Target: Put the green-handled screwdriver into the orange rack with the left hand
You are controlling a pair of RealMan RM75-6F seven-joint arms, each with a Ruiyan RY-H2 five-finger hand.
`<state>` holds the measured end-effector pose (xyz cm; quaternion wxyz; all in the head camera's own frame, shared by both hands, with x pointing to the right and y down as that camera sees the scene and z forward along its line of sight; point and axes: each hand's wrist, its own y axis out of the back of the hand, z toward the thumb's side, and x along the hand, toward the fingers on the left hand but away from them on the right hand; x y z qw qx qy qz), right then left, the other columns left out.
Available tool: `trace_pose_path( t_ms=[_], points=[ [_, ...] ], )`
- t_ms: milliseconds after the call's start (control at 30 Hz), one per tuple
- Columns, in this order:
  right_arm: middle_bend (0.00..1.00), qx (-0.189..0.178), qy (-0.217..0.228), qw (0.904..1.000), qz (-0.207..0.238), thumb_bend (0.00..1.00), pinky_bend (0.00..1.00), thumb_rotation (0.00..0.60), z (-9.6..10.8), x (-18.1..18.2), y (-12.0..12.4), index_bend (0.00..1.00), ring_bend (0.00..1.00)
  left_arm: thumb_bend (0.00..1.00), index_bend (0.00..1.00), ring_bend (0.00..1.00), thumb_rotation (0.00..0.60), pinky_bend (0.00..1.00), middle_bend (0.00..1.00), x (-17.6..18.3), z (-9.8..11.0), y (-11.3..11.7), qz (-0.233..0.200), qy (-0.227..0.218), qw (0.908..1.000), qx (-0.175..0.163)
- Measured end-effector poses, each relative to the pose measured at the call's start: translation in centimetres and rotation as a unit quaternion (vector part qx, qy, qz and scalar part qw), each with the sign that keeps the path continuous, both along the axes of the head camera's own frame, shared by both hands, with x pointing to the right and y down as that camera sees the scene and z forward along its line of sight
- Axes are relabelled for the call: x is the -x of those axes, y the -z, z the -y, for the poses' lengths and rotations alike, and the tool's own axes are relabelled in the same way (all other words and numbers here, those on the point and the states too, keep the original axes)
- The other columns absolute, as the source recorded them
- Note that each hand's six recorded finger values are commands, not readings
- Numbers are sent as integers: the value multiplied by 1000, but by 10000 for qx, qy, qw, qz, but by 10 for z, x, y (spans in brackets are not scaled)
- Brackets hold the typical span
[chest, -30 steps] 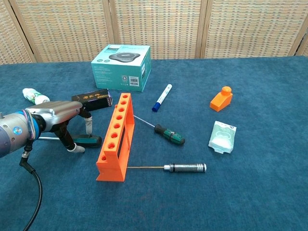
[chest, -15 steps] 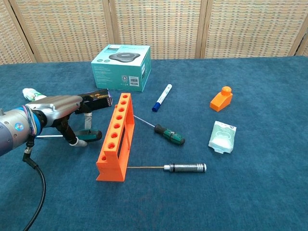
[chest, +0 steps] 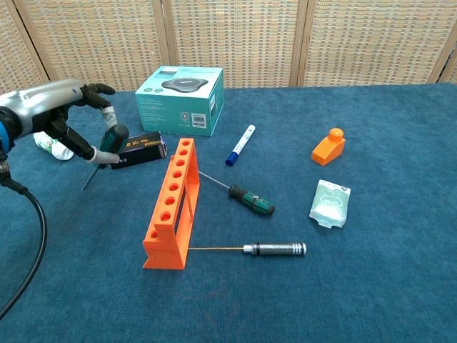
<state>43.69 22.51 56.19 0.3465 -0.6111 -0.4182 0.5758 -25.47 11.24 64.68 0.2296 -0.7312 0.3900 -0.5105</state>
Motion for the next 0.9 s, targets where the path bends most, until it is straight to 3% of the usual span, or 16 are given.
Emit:
trace_pose_path(
  t_ms=[167, 433, 700, 900],
  points=[
    [0, 1, -13, 10000, -21, 244, 0, 600, 0, 0, 0, 0, 0, 304, 592, 0, 600, 0, 1, 9, 10, 31, -830, 596, 9948, 19],
    [0, -19, -18, 10000, -43, 245, 0, 600, 0, 0, -1, 0, 0, 305, 601, 0, 600, 0, 24, 13, 19, 71, -1658, 992, 9811, -139],
    [0, -12, -27, 10000, -42, 244, 0, 600, 0, 0, -2, 0, 0, 305, 612, 0, 600, 0, 34, -2, 17, 85, -2660, 1384, 9540, 30],
    [0, -10, -70, 10000, -4, 244, 0, 600, 1, -2, -2, 0, 0, 305, 613, 0, 600, 0, 38, -27, 11, 76, -3434, 1686, 9231, 395]
  ],
)
